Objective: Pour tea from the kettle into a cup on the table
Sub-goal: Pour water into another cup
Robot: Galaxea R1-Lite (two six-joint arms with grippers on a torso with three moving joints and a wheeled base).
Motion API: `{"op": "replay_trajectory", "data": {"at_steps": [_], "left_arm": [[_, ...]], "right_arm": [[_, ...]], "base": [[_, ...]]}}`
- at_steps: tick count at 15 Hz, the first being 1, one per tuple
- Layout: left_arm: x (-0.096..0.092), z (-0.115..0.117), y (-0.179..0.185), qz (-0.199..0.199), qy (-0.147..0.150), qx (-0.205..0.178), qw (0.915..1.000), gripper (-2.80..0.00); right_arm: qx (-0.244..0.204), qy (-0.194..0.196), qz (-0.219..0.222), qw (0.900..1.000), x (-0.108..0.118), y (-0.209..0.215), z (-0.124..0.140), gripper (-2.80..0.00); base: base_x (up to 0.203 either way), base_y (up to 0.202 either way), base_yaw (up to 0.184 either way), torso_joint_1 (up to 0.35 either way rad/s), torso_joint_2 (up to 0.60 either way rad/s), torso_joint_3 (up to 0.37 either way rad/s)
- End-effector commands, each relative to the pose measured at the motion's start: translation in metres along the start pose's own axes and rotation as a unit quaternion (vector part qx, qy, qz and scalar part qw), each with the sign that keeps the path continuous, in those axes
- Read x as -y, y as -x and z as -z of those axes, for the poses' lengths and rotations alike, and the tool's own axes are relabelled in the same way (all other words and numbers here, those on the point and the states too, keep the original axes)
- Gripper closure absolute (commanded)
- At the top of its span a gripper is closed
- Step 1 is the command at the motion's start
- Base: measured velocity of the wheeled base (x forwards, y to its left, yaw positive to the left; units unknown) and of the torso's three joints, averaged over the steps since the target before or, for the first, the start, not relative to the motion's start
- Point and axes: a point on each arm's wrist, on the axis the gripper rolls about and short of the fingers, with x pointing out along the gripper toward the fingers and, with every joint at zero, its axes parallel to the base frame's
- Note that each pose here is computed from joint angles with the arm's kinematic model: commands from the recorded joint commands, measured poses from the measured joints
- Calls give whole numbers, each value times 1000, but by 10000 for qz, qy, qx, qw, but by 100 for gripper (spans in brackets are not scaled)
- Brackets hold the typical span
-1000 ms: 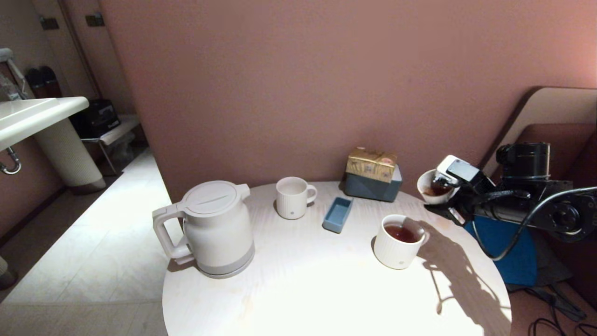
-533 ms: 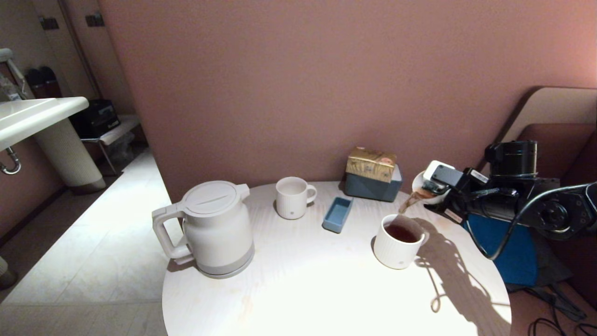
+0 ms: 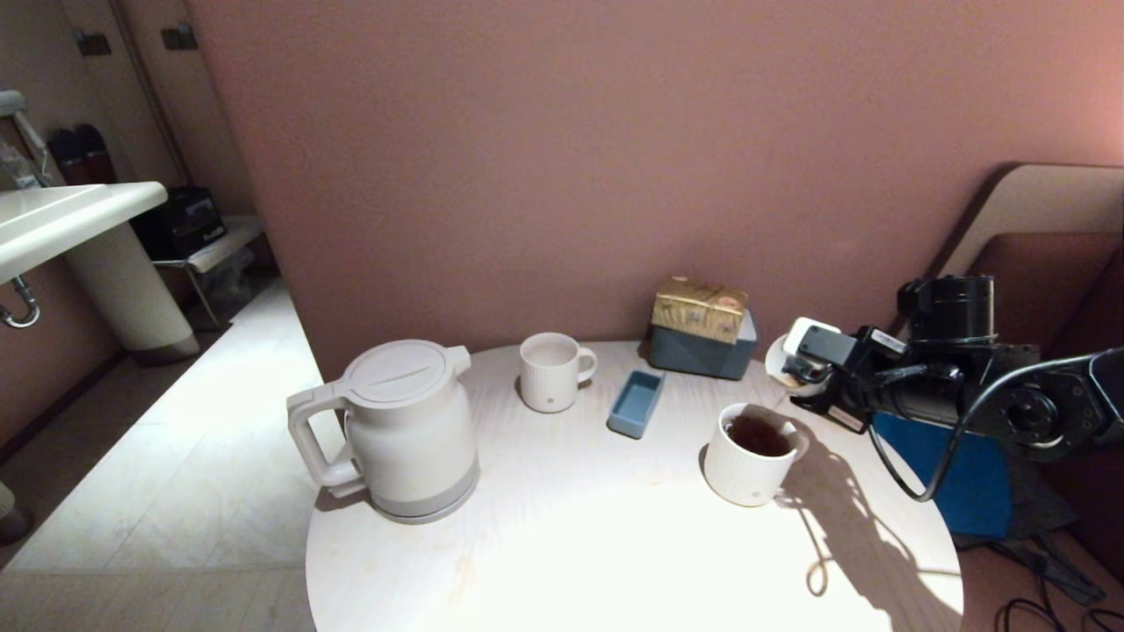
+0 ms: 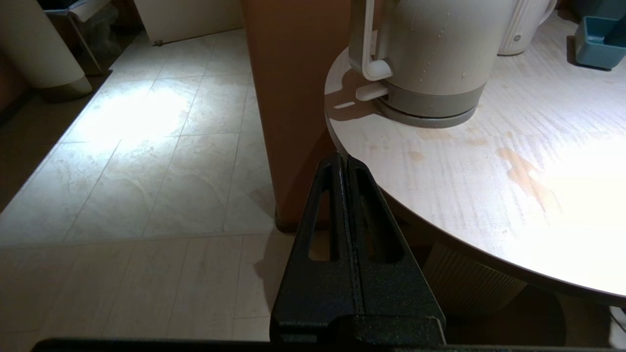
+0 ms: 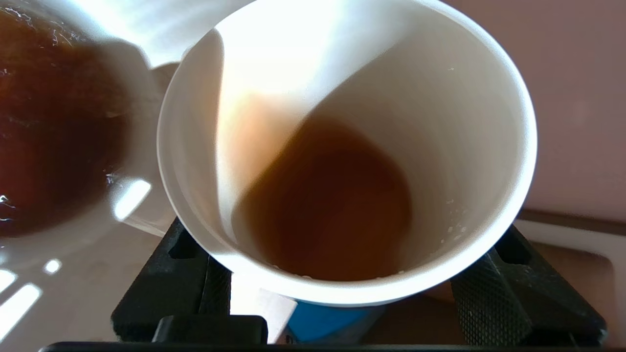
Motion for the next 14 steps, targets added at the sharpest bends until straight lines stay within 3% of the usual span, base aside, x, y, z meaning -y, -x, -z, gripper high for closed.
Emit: {"op": "replay_trajectory", "data": {"at_steps": [1, 10, 14], "left_arm": [[0, 0, 0, -1, 1, -7, 10000, 0], [0, 0, 0, -1, 1, -7, 10000, 0], [0, 0, 0, -1, 1, -7, 10000, 0]], "right_arm": [[-13, 22, -30, 10000, -2, 1, 1, 0], [-88, 67, -118, 9999, -8, 4, 5, 0], [-81, 346, -94, 9993, -7, 4, 5, 0]], "base": [[0, 0, 0, 0, 0, 0], [0, 0, 0, 0, 0, 0], [0, 0, 0, 0, 0, 0]]}}
